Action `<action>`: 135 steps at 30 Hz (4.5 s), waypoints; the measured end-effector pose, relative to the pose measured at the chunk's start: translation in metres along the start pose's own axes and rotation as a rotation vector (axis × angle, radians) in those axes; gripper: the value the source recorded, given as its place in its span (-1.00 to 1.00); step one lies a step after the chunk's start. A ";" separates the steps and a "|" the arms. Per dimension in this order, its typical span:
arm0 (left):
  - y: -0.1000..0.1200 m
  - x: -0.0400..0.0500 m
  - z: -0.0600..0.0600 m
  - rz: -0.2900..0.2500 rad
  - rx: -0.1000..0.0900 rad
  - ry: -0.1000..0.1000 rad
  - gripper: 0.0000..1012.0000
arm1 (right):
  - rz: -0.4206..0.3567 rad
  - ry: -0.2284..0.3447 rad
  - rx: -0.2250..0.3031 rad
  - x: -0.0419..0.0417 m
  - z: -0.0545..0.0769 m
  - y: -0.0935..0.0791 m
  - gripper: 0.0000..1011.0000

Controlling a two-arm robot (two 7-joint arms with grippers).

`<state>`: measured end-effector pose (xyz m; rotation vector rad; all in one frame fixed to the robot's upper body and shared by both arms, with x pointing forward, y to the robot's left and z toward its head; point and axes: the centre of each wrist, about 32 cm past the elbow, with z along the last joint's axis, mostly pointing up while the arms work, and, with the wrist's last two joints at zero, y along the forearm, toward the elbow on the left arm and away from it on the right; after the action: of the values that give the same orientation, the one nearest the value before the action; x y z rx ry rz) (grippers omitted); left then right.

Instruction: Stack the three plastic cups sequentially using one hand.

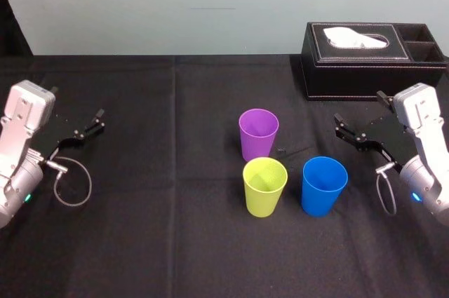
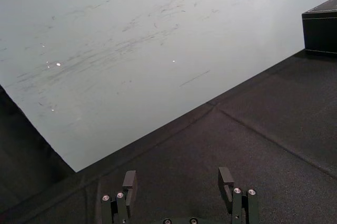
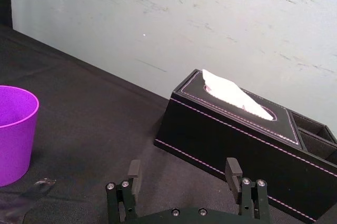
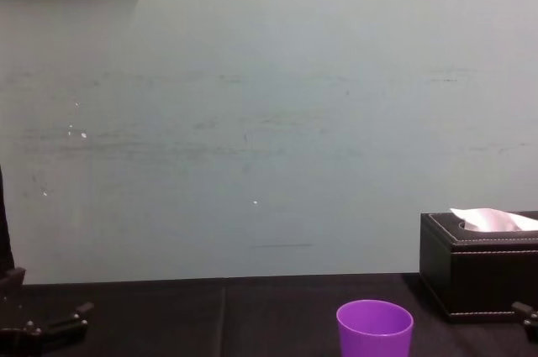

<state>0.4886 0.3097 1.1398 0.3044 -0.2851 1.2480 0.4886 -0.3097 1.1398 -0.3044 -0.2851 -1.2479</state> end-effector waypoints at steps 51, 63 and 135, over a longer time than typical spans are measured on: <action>0.000 0.0000 0.000 0.000 0.000 0.000 1.00 | 0.060 0.059 0.037 0.0191 0.014 -0.029 0.99; 0.000 0.0000 0.000 0.000 0.000 0.000 1.00 | 0.255 0.128 -0.042 0.0556 0.013 -0.080 0.99; 0.000 0.0000 0.000 0.000 0.000 0.000 1.00 | 0.492 0.226 -0.095 0.0131 0.006 -0.090 0.99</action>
<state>0.4886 0.3097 1.1398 0.3044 -0.2851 1.2479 0.4060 -0.3449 1.1567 -0.2904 0.0466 -0.7995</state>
